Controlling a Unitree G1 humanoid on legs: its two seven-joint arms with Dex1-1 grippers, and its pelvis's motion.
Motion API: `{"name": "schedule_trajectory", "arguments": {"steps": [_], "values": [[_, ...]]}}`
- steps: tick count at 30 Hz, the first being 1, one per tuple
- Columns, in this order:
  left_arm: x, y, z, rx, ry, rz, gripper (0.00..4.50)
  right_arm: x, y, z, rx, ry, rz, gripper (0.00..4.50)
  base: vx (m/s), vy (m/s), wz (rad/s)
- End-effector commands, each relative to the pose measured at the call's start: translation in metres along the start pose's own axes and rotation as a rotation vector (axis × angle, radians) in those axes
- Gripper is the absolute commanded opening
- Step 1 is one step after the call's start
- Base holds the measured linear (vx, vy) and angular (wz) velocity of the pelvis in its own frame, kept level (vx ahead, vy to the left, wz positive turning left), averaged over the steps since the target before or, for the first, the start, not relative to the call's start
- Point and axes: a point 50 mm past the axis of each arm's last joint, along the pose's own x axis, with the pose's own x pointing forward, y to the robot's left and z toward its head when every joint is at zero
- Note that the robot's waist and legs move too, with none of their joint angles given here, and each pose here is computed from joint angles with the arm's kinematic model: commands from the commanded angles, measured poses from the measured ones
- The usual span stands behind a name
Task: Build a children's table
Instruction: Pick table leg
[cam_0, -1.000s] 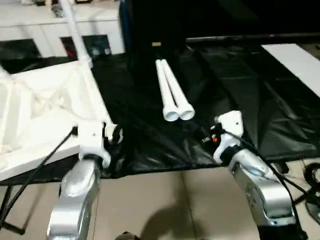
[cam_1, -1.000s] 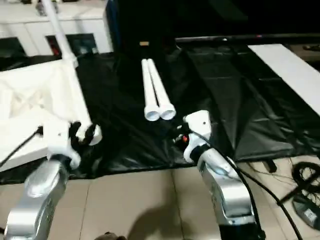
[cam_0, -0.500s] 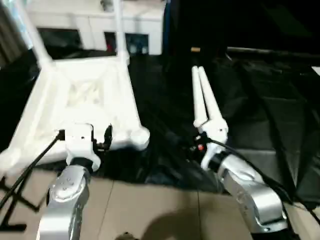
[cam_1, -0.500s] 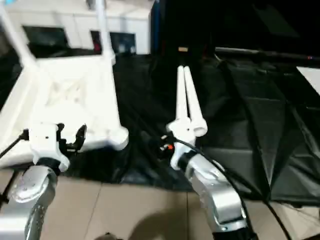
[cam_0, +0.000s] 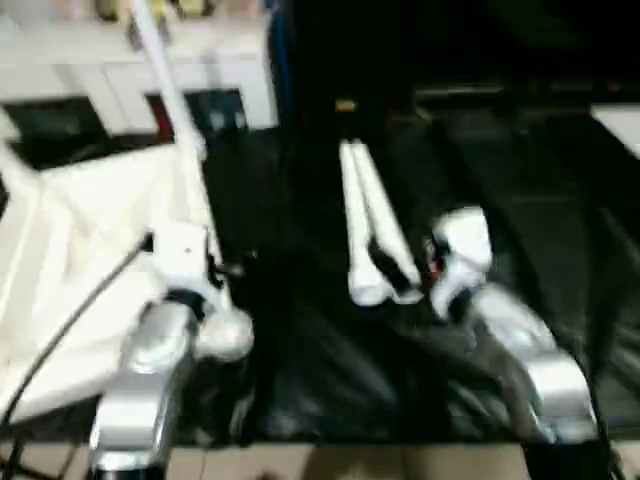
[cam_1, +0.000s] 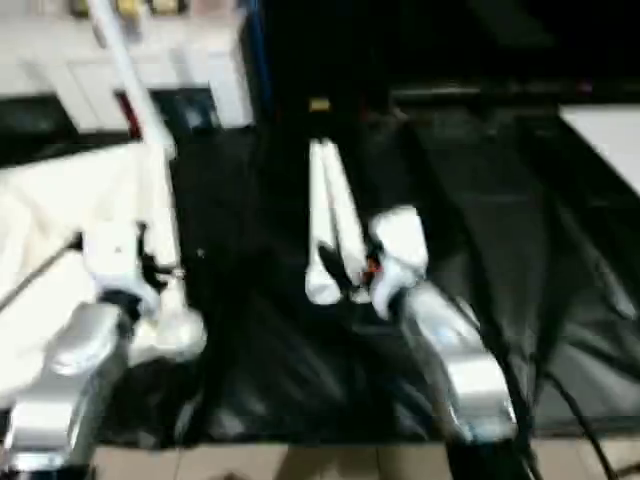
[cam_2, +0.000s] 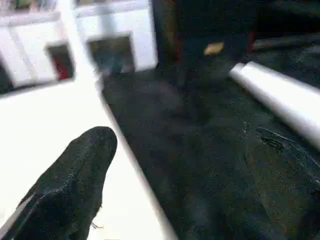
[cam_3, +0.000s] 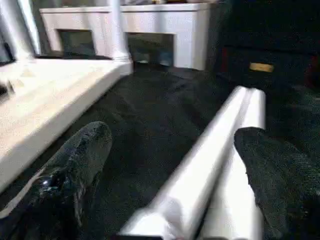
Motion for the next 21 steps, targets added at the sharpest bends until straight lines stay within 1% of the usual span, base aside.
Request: {"name": "schedule_trajectory", "arguments": {"steps": [1,2,3,4,7,8,9,10,11,12,13,14,15,17,18,20,21], "values": [[0.0,-0.002,0.0,-0.013,-0.004,-0.033,4.5,0.004,0.001,-0.004,-0.001,0.032,-0.005,4.44,0.079,0.035,-0.05],[0.0,-0.003,0.0,-0.015,-0.006,-0.043,4.5,0.005,0.001,-0.003,0.0,0.034,-0.004,4.44,0.0,0.0,0.0],[0.002,-0.007,0.0,-0.004,-0.001,-0.106,4.5,0.013,-0.002,0.001,0.012,0.04,-0.025,4.44,0.0,0.0,0.0],[0.003,-0.012,0.0,0.008,0.01,-0.171,4.5,0.018,-0.005,0.004,0.039,0.043,-0.041,4.44,0.0,0.0,0.0],[0.005,-0.017,0.002,0.04,0.026,-0.259,4.5,0.031,-0.015,0.007,0.055,0.075,-0.099,4.44,-0.096,0.004,-0.02],[0.007,-0.017,0.002,0.049,0.029,-0.288,4.5,0.036,-0.018,0.007,0.059,0.1,-0.12,4.44,-0.093,0.007,0.01],[0.008,-0.018,0.003,0.062,0.037,-0.33,4.5,0.044,-0.024,0.008,0.035,0.142,-0.169,4.44,-0.093,0.007,0.01],[0.01,-0.017,0.005,0.077,0.043,-0.373,4.5,0.052,-0.028,0.009,0.048,0.164,-0.177,4.44,-0.098,0.005,-0.04],[0.01,-0.017,0.005,0.08,0.044,-0.383,4.5,0.054,-0.028,0.009,0.051,0.17,-0.179,4.44,-0.103,0.003,-0.09],[0.013,-0.017,0.008,0.09,0.054,-0.442,4.5,0.067,-0.032,0.012,0.09,0.208,-0.18,4.44,-0.103,0.003,-0.09],[0.013,-0.017,0.009,0.09,0.056,-0.452,4.5,0.069,-0.033,0.013,0.102,0.217,-0.179,4.44,-0.091,-0.002,-0.09],[0.014,-0.016,0.013,0.091,0.06,-0.489,4.5,0.078,-0.035,0.014,0.157,0.255,-0.168,4.44,-0.075,-0.006,-0.06],[0.014,-0.016,0.013,0.091,0.061,-0.495,4.5,0.08,-0.036,0.014,0.165,0.261,-0.168,4.44,-0.075,-0.006,-0.06],[0.013,-0.015,0.017,0.098,0.07,-0.532,4.5,0.091,-0.035,0.017,0.198,0.288,-0.14,4.44,-0.03,-0.001,-0.03],[0.013,-0.015,0.017,0.098,0.07,-0.532,4.5,0.091,-0.035,0.017,0.198,0.288,-0.14,4.44,0.0,0.0,0.0],[0.002,-0.014,0.023,0.109,0.099,-0.6,4.5,0.105,-0.035,0.019,0.163,0.336,-0.168,4.44,0.0,0.0,0.0],[-0.001,-0.014,0.024,0.108,0.106,-0.613,4.5,0.107,-0.035,0.019,0.16,0.34,-0.174,4.44,0.0,0.0,0.0]]}}
